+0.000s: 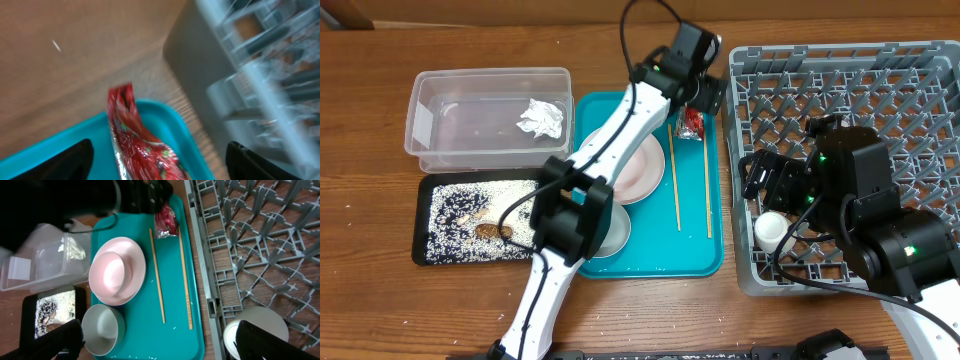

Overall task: Sort waste into correct bins and load items into the dishwasher
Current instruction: 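Grasp the white tissue with the left gripper and drop it in the clear bin, then grasp the red wrapper with the left gripper and drop it in the clear bin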

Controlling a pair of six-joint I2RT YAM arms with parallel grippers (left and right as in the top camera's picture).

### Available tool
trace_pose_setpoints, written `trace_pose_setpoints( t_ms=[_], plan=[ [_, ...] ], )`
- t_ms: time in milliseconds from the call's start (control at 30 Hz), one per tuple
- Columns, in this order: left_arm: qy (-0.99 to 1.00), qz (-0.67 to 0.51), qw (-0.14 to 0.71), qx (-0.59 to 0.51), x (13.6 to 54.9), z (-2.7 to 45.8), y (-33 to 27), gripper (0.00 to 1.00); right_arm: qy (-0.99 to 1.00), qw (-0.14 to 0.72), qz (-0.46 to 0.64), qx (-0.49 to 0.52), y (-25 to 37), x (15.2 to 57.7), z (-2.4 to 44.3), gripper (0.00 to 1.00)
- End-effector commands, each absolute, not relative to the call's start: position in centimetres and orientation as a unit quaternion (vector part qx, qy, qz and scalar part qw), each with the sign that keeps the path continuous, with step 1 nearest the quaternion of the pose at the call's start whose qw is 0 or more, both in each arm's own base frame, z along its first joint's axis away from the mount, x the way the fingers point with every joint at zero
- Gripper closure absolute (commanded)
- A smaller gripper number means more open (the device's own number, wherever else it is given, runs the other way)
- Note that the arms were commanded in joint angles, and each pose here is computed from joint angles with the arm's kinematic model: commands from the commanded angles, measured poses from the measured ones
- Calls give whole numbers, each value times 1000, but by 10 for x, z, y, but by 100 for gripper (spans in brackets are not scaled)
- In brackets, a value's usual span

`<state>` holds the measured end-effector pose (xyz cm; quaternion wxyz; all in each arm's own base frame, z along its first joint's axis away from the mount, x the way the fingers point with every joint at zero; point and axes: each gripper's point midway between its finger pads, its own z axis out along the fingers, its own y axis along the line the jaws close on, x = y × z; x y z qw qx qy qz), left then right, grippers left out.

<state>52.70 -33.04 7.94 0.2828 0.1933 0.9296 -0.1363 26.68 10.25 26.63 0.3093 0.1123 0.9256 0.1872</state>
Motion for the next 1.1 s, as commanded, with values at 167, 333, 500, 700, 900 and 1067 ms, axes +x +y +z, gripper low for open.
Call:
trace_pose_setpoints(
  t_ms=[167, 333, 500, 700, 900, 1067],
  plan=[
    [947, -138, 243, 157, 527, 33, -322, 36, 920, 321, 188, 119, 100, 269, 275, 0],
    [948, -145, 232, 160, 522, 32, -324, 86, 920, 322, 189, 119, 100, 269, 275, 0],
    [955, -169, 195, 146, 510, 49, -316, 96, 921, 321, 187, 116, 100, 269, 275, 0],
    [951, -180, 239, 81, 527, 139, -267, 96, 921, 323, 184, 118, 99, 270, 275, 0],
    [944, -169, 282, 23, 517, 231, -186, 96, 921, 323, 183, 119, 98, 270, 274, 0],
    [965, -65, 232, -101, 477, 242, -85, 96, 923, 319, 178, 120, 97, 268, 272, 0]
  ],
)
